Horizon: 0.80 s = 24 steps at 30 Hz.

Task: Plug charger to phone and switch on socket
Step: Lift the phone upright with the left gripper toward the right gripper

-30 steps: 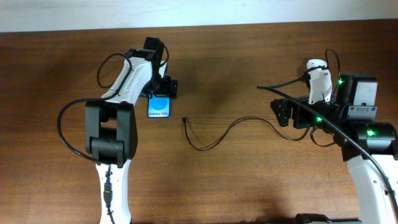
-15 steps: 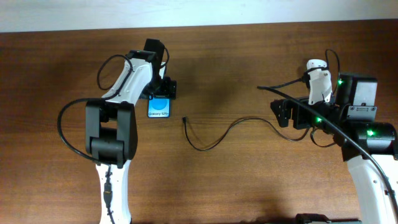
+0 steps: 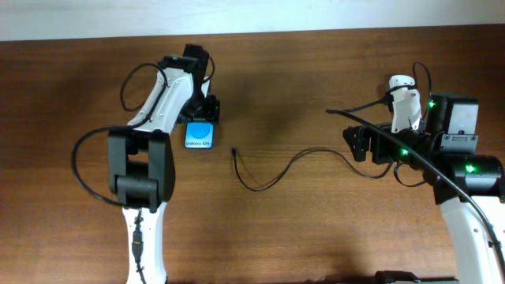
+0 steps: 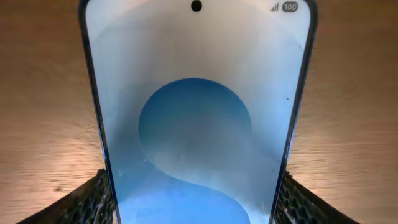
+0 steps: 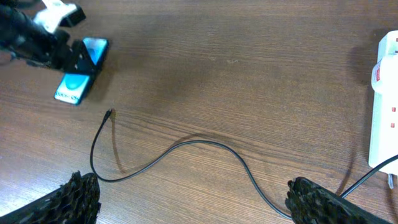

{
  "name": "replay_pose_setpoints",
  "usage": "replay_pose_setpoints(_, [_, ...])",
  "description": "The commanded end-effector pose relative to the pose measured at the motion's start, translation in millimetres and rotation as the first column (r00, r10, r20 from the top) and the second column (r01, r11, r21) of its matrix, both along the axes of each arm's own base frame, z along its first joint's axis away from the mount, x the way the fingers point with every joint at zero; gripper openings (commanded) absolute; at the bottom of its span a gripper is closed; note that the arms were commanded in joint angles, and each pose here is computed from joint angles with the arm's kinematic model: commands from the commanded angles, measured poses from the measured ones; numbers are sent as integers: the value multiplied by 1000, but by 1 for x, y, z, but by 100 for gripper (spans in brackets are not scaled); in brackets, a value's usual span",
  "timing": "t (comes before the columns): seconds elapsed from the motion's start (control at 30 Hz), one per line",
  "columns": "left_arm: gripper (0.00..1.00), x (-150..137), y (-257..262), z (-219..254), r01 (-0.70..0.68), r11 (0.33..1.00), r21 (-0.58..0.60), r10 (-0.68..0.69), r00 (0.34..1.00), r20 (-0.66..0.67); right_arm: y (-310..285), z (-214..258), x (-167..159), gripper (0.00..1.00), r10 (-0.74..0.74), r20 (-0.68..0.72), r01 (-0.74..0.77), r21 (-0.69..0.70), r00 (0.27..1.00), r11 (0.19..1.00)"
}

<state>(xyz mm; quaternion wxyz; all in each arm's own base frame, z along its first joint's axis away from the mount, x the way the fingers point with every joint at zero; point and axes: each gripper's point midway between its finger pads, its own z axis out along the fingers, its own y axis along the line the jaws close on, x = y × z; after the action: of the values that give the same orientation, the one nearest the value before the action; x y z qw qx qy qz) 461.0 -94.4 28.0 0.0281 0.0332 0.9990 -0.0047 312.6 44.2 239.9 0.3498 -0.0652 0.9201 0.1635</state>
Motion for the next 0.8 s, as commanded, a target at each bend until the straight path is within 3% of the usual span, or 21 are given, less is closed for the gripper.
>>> replay_pose_setpoints(0.0, [66, 20, -7, 38, -1, 1000, -27, 3, 997, 72, 5, 8, 2, 98, 19, 20, -19, 5, 1000, 1000])
replay_pose_setpoints(0.13, [49, 25, -9, 67, 1, 999, -38, 3, 995, 104, 5, 8, 2, 99, 19, 20, -19, 5, 1000, 1000])
replay_pose_setpoints(0.2, [29, 25, -15, 72, 6, 997, -71, 1, 995, 104, 5, 8, 2, 99, 19, 20, -19, 5, 1000, 1000])
replay_pose_setpoints(0.33, [0, 23, -21, 73, -26, 993, -113, 37, 995, 93, 5, 8, 2, 98, 19, 20, -19, 6, 1000, 1000])
replay_pose_setpoints(0.43, [0, 18, -41, 77, -31, 973, -230, 46, 997, 60, 5, 8, 2, 99, 19, 19, -19, 6, 1000, 1000])
replay_pose_setpoints(0.63, [0, -2, -39, 83, -439, 865, -242, 421, 899, -125, 6, -4, 7, 98, 22, -27, -21, 25, 999, 999])
replay_pose_setpoints(0.7, [0, -9, -55, 91, -465, 819, -337, 411, 884, -222, 8, -6, 7, 99, 29, -34, -28, 34, 999, 999])
replay_pose_setpoints(0.77, [0, -16, -77, 108, -487, 730, -479, 352, 869, -348, 8, -9, 8, 98, 29, -43, -27, 35, 999, 999])
